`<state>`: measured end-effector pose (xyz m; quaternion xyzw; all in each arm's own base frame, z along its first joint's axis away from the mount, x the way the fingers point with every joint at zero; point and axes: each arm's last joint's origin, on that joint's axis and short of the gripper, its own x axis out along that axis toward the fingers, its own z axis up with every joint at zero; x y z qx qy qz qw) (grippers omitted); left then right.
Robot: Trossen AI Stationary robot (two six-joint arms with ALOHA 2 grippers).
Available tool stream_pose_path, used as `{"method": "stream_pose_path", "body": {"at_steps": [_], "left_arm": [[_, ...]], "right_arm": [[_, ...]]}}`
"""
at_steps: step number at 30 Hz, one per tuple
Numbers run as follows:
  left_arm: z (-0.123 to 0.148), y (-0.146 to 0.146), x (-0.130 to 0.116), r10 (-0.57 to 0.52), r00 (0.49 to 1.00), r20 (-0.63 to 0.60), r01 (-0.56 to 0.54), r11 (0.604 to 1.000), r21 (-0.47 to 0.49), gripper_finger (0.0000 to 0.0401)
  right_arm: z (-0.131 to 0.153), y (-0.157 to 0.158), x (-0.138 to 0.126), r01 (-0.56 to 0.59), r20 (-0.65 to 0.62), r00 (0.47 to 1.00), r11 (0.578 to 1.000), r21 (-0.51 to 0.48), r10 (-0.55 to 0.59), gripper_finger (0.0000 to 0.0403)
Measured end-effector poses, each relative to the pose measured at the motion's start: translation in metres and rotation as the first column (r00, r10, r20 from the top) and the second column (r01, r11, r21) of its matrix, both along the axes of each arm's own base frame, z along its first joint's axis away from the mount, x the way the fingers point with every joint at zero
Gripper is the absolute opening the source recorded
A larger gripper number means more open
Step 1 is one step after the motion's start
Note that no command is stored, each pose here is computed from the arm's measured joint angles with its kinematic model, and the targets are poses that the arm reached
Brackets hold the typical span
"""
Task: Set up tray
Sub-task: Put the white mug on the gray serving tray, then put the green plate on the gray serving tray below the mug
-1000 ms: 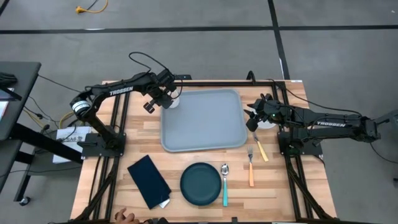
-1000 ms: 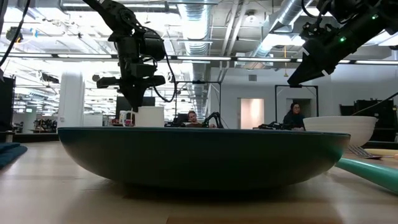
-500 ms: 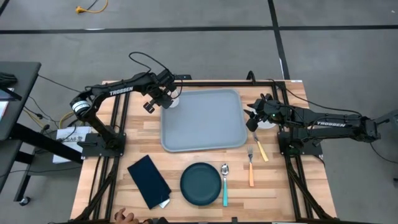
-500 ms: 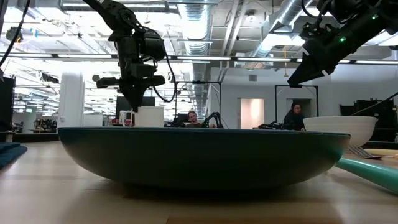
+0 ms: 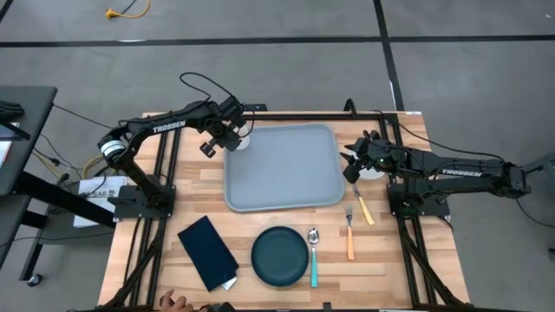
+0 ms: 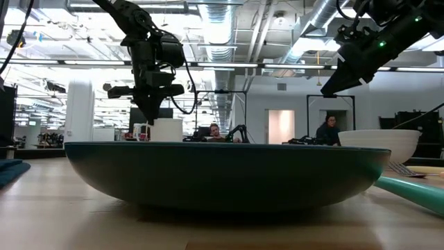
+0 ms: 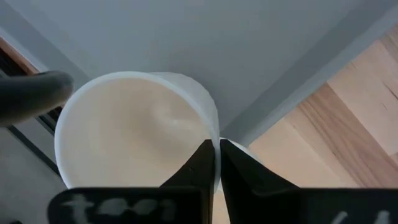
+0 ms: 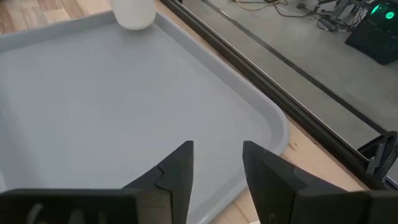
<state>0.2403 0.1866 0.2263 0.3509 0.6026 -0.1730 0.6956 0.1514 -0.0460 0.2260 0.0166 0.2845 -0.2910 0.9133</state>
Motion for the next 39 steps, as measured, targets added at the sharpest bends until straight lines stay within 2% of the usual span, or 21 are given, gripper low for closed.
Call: {"method": "stream_pose_path", "body": {"at_steps": [11,16,22,31,36,39], "left_arm": [[0.002,0.003,0.002,0.049,0.999,0.018,-0.05,0.997,0.052,0.0082],[0.002,0.003,0.002,0.052,0.999,0.013,-0.053,0.997,0.059,0.0104],[0.002,0.005,0.001,0.091,0.996,-0.011,-0.089,0.991,0.097,0.011],[0.004,-0.002,0.004,0.126,0.992,-0.021,-0.123,0.988,0.098,0.011],[0.028,-0.008,0.01,0.18,0.984,-0.013,-0.179,0.982,0.065,0.011],[0.048,-0.014,0.012,0.249,0.968,-0.015,-0.248,0.968,0.035,0.011]], "right_arm": [[0.0,0.0,0.0,0.0,0.0,1.0,1.0,0.0,0.0,0.0134],[0.0,0.0,0.0,0.0,0.001,1.0,1.0,0.0,0.0,0.0134],[0.0,0.0,0.0,0.0,0.0,1.0,1.0,0.0,0.0,0.0134],[0.0,0.0,0.0,0.0,0.0,1.0,1.0,0.0,0.0,0.0134],[0.0,0.0,0.0,0.0,0.0,1.0,1.0,0.0,0.0,0.0133],[0.0,0.0,0.0,0.0,0.0,1.0,1.0,0.0,0.0,0.0133]]}}
